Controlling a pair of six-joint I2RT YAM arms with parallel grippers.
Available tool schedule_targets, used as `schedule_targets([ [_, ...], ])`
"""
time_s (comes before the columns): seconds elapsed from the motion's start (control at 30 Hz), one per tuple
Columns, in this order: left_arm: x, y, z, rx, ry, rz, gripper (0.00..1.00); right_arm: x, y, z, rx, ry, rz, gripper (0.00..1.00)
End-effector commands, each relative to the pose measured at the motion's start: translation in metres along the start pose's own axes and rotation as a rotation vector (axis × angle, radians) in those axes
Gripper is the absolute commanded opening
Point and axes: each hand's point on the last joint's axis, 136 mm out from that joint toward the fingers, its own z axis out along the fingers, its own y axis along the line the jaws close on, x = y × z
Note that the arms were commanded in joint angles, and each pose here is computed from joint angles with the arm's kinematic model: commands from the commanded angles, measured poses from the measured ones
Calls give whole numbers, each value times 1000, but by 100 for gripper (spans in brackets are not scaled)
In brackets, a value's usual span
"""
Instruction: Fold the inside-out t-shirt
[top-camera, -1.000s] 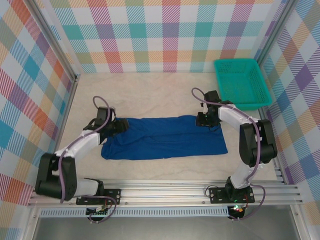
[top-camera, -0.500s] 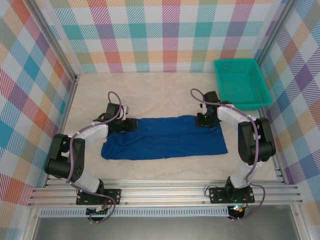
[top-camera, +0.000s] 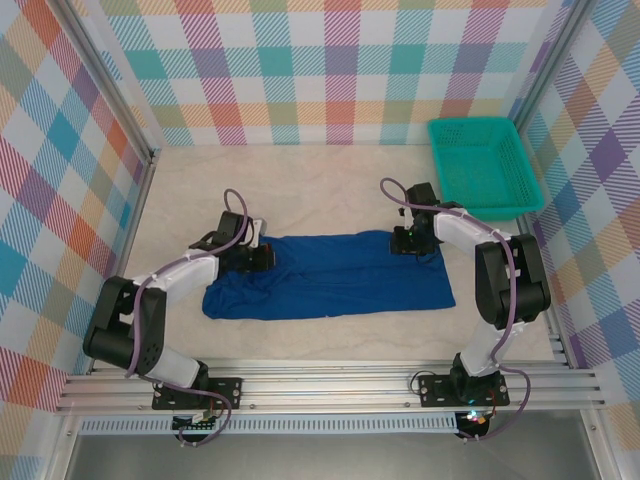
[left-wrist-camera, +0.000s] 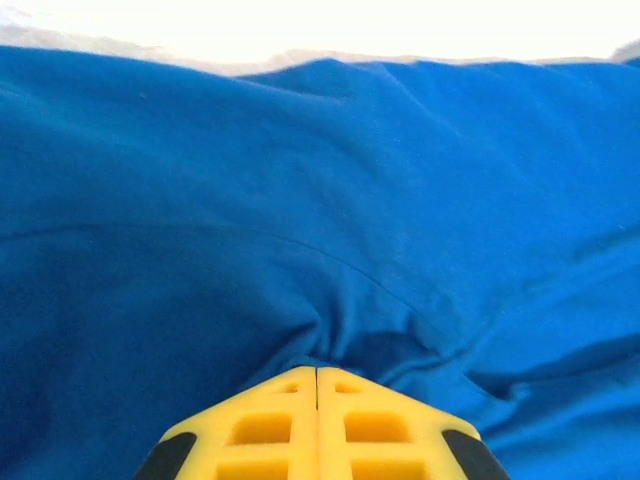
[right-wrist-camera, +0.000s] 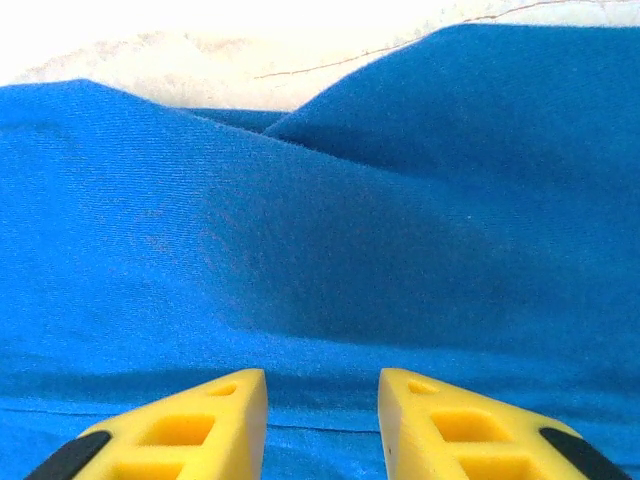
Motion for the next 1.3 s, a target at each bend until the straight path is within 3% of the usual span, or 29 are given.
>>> schedule_targets([
  [0.0,25,-20,-10,67,47,6,0,-4,4,-5,-4,-18,-23,35],
  [0.23,58,-69,-26,264,86,35,2,-6,4,-10,-1,-29,-27,35],
  [0.27,62,-75,-27,286,98,44,6,-8,5,-11,-4,-33,-28,35],
  [0.37,67,-82,-32,293,105,71,32,-8,10,-14,-19,-41,-32,35],
  [0.43,64,-76,-38,246,73,71,45,-8,22,-19,-41,-57,-70,35],
  [0.5,57,-64,-48,175,8,67,50,-5,44,-27,-86,-82,-140,36],
  [0.63,52,-4,-75,-138,-118,-50,57,12,120,-49,-291,-115,-283,41],
  [0.77,76,46,-86,-285,-94,-263,54,44,206,-55,-538,-89,-341,44],
  [0.93,89,56,-72,-219,-46,-413,49,71,272,-37,-682,-12,-336,46],
  [1.07,81,53,-59,-157,-49,-457,46,86,300,-15,-685,45,-343,49],
  [1.27,79,51,-40,-126,-16,-465,42,98,305,21,-624,109,-330,48],
])
